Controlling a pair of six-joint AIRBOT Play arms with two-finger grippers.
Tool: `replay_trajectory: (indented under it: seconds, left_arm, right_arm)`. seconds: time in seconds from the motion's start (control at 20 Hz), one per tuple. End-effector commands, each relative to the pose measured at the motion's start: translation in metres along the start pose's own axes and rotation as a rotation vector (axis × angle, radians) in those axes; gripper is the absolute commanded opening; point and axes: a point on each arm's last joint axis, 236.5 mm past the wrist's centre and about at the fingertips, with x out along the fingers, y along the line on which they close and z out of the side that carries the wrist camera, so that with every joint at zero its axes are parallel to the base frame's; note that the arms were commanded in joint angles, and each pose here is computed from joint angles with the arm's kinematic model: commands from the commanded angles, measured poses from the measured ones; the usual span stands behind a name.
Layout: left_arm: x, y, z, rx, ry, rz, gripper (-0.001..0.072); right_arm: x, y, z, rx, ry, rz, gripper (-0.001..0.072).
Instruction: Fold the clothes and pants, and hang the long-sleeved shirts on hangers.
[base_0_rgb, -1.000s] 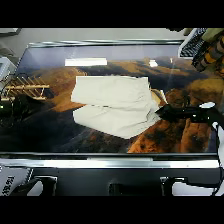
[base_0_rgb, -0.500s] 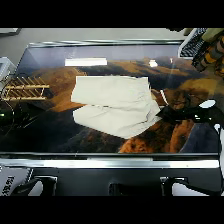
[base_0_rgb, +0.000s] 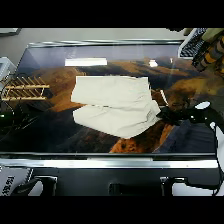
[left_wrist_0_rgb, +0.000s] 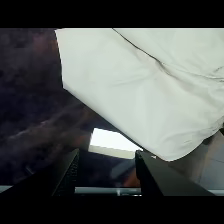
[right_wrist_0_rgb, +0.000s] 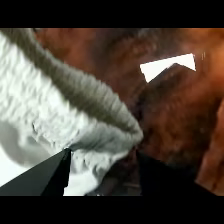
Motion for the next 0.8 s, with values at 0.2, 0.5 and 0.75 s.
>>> replay_trajectory:
  seconds: [0.2, 0.5, 0.75]
  left_arm:
    - [0.023, 0.023, -0.022, -0.064, 0.070, 0.023, 0.0443]
    - [0.091, 0.045, -0.063, -0.244, 0.110, -0.052, 0.0443]
    - [0.151, 0.017, -0.094, -0.247, 0.095, -0.123, 0.0443]
  right_arm:
    - [0.014, 0.009, 0.017, 0.004, -0.057, 0.062, 0.0100]
    - [0.008, 0.023, 0.000, -0.005, 0.007, 0.100, 0.0036]
    - [-0.007, 0.038, -0.007, -0.031, 0.012, 0.123, 0.0036]
